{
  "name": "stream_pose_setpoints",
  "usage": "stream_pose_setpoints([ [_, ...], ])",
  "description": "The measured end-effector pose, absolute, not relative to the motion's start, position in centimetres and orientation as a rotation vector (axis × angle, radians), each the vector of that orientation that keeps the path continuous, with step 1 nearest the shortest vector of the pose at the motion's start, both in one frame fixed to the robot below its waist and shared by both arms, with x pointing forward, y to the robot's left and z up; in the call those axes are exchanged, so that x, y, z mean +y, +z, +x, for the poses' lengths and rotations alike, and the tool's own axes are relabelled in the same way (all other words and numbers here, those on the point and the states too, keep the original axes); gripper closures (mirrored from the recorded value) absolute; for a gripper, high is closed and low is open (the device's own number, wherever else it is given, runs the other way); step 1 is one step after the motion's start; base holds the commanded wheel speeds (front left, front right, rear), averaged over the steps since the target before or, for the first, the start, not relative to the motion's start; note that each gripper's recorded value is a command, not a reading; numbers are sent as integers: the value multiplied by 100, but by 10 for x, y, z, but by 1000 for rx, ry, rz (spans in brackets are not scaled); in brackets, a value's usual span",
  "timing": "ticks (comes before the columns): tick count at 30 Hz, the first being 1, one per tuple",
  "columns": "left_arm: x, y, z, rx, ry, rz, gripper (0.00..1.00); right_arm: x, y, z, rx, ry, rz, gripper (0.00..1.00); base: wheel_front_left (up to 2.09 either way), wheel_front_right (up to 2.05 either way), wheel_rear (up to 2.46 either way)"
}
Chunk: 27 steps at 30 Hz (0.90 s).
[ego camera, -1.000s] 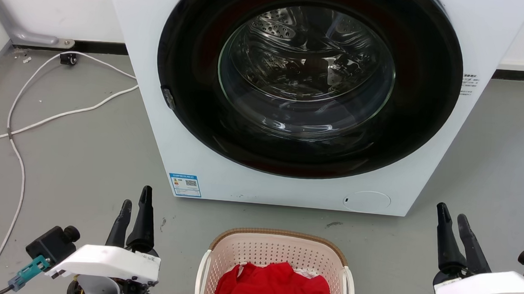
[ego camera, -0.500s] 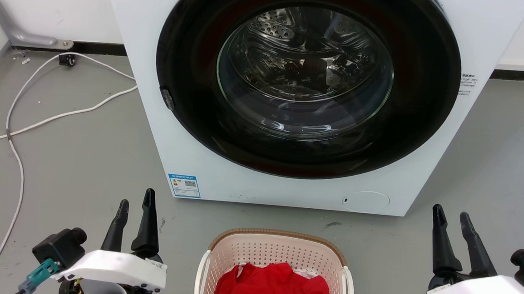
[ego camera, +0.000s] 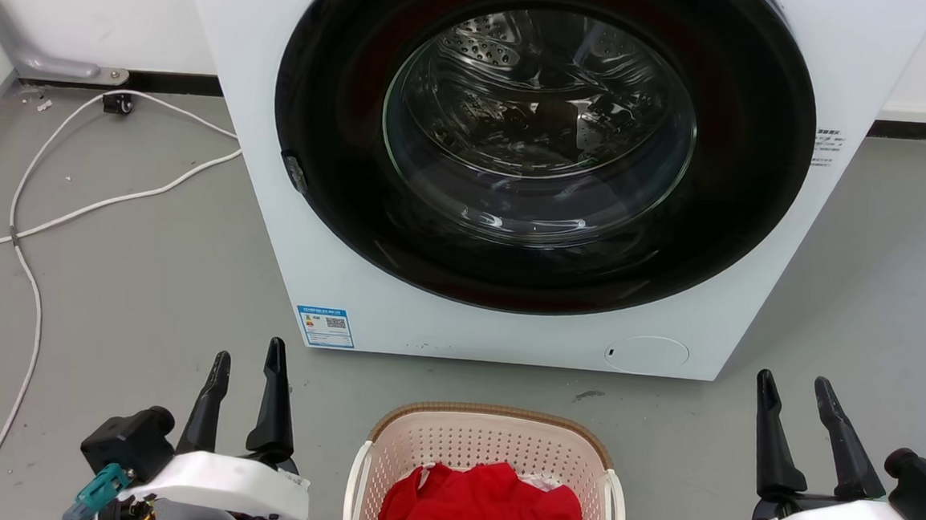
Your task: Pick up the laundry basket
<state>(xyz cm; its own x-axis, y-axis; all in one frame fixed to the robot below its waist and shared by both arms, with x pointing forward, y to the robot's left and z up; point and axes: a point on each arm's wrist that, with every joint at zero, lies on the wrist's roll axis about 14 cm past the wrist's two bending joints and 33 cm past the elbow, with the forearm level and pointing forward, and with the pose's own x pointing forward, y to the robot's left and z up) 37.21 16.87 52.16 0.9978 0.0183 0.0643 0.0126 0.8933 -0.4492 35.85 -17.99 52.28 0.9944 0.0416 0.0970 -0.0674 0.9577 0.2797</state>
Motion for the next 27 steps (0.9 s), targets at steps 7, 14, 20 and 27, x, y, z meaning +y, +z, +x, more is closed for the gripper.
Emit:
stream_pose_setpoints([
  [7,167,523,371,-79,-1,-403,0,-177,524,356,-99,66,221,0,0,0,0],
  [14,166,524,370,-91,-2,-341,0,-174,525,354,-109,78,161,0,0,0,0],
  [20,164,524,368,-100,-5,-291,0,-172,528,353,-125,90,110,0,0,0,0],
  [27,162,522,366,-103,-10,-238,0,-168,528,351,-131,103,60,0,0,0,0],
])
